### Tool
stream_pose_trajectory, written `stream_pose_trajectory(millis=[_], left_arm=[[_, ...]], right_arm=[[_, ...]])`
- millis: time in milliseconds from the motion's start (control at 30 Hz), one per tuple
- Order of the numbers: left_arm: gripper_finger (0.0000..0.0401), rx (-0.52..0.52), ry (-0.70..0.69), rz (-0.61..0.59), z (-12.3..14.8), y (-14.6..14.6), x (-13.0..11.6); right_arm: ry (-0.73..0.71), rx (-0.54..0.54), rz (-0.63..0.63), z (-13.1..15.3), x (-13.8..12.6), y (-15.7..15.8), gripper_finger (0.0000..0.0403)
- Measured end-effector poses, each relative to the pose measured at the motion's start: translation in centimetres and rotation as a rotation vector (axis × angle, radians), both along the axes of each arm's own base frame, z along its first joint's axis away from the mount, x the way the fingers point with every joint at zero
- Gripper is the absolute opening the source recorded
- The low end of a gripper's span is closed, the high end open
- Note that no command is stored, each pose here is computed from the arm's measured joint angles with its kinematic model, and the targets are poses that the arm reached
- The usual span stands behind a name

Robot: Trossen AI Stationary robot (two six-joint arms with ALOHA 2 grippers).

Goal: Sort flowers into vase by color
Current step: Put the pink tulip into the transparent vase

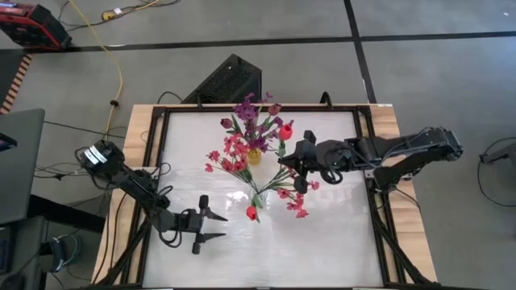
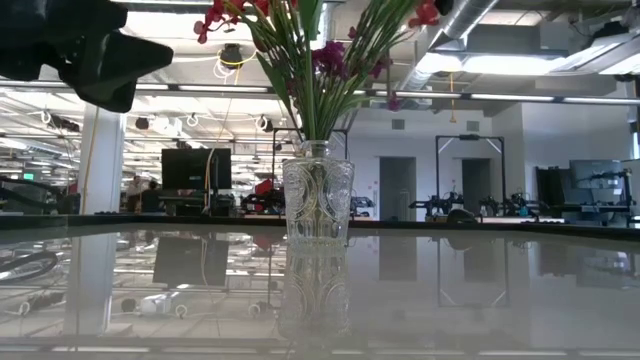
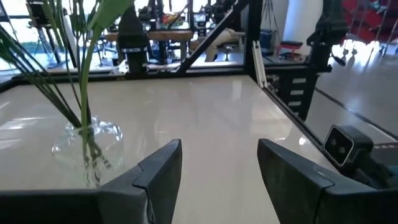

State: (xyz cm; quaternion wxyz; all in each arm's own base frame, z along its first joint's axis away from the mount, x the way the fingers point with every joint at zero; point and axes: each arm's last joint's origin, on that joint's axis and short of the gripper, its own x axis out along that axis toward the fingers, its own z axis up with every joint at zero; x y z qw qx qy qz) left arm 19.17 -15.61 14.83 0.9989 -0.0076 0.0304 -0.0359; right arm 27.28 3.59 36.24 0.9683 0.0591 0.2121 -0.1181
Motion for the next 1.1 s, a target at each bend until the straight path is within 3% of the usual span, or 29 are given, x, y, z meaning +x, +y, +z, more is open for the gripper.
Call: stream_pose_trajectory(millis=[433,533,800,1100], left_arm=[[0.0201,0.003,-0.012,0.001,0.1,0.0,0.0],[0.0201,0.003,-0.012,0.001,0.1,0.0,0.0],[0.0201,-0.004,-0.013,0.002,0.1,0.0,0.0],[0.0201,0.000,-0.014,0.009,0.2,0.2,0.1]], right_arm=[[0.009,0.056,0.002,-0.7,0.3,-0.4,0.0020],[-0.044,0.064,-0.019,-1.0,0.7,-0.6,0.0022],[-0.083,0.030,-0.053,-1.1,1.0,-1.8,0.0020],[-0.167,0.025,-0.012,0.7,1.3,-3.3,0.0020]])
